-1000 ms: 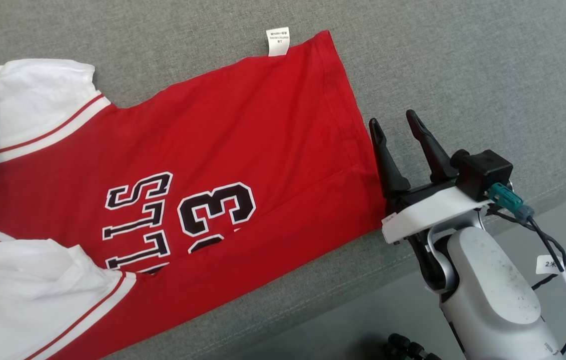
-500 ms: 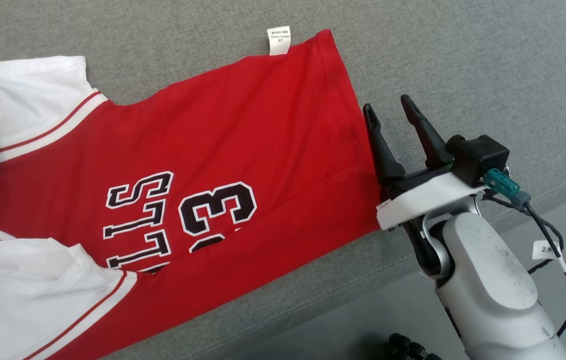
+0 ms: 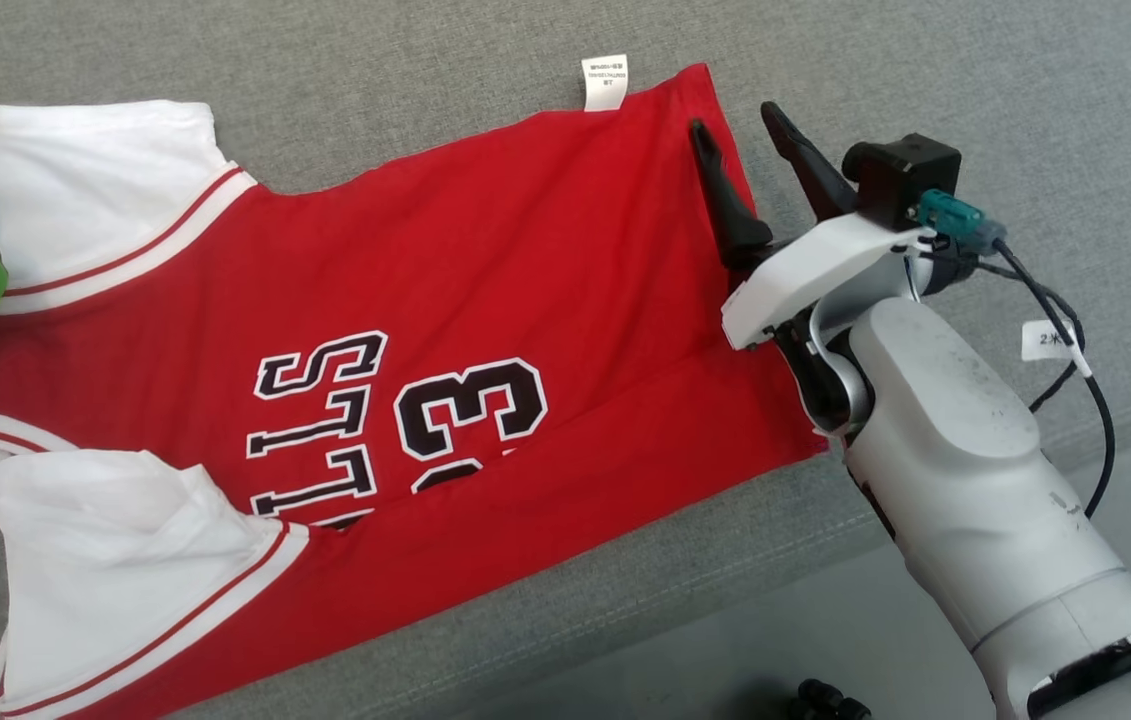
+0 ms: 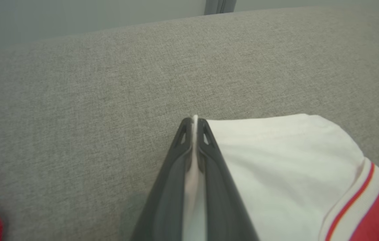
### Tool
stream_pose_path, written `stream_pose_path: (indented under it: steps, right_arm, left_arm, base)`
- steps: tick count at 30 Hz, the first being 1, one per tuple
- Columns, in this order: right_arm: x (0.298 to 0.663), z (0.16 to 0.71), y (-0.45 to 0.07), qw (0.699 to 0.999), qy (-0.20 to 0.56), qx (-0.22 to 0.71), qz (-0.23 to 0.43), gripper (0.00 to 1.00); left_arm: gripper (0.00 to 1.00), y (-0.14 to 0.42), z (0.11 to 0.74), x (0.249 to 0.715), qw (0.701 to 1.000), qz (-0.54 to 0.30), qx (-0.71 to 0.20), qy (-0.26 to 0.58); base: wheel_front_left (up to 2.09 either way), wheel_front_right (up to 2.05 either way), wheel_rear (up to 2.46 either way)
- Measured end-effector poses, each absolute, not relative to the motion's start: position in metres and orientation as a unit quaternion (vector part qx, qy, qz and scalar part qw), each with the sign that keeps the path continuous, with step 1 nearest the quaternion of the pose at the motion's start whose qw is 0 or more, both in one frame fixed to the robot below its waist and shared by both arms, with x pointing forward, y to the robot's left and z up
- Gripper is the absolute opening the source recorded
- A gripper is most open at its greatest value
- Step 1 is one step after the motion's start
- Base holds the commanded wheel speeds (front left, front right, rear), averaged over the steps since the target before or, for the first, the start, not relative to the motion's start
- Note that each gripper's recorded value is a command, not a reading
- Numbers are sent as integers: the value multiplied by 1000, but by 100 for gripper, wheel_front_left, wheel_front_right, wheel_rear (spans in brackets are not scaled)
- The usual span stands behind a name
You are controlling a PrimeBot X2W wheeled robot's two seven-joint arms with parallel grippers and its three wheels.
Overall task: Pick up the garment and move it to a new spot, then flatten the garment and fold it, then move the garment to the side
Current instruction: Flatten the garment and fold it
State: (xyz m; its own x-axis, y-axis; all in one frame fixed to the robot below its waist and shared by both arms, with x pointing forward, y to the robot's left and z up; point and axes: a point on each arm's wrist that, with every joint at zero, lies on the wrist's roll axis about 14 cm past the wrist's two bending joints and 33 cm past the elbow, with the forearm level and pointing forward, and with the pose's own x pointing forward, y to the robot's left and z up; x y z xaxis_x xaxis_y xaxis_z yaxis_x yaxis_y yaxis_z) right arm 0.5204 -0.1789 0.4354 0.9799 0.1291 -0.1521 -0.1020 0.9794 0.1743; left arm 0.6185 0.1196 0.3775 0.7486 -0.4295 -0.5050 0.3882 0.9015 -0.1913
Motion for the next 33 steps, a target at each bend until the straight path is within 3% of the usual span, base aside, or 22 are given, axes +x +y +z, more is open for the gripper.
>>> stream_pose_path:
  steps: [15, 24, 25, 26, 27, 29, 30, 33]
  right_arm:
    - [562, 421, -175, 987, 129, 68, 60, 100]
    - [562, 397, -177, 982, 172, 59, 53, 100]
    - [562, 397, -177, 982, 172, 59, 53, 92]
    - [564, 398, -177, 982, 171, 61, 52, 92]
    - [565, 398, -177, 982, 172, 61, 53, 35]
    - [565, 397, -177, 981, 174, 62, 51, 16]
    - [565, 397, -177, 981, 174, 62, 51, 0]
    - [569, 400, -178, 982, 170, 61, 49, 0]
  left_arm:
    - [0, 123, 385, 617, 939, -224, -40, 258]
    - [0, 127, 386, 616, 940, -226, -39, 251]
    - [0, 127, 386, 616, 940, -226, -39, 251]
    - [0, 126, 386, 616, 940, -226, -40, 252]
    - [0, 126, 385, 615, 940, -227, -41, 252]
    - [0, 126, 384, 615, 939, -228, -42, 252]
    - [0, 125, 384, 615, 939, -228, -42, 252]
    - [0, 125, 386, 616, 940, -228, -44, 248]
  base:
    - [0, 0, 0]
    - [0, 0, 0]
    - [0, 0, 0]
    - [0, 0, 0]
    - [0, 0, 0]
    - [0, 0, 0]
    - [0, 0, 0]
    - [0, 0, 0]
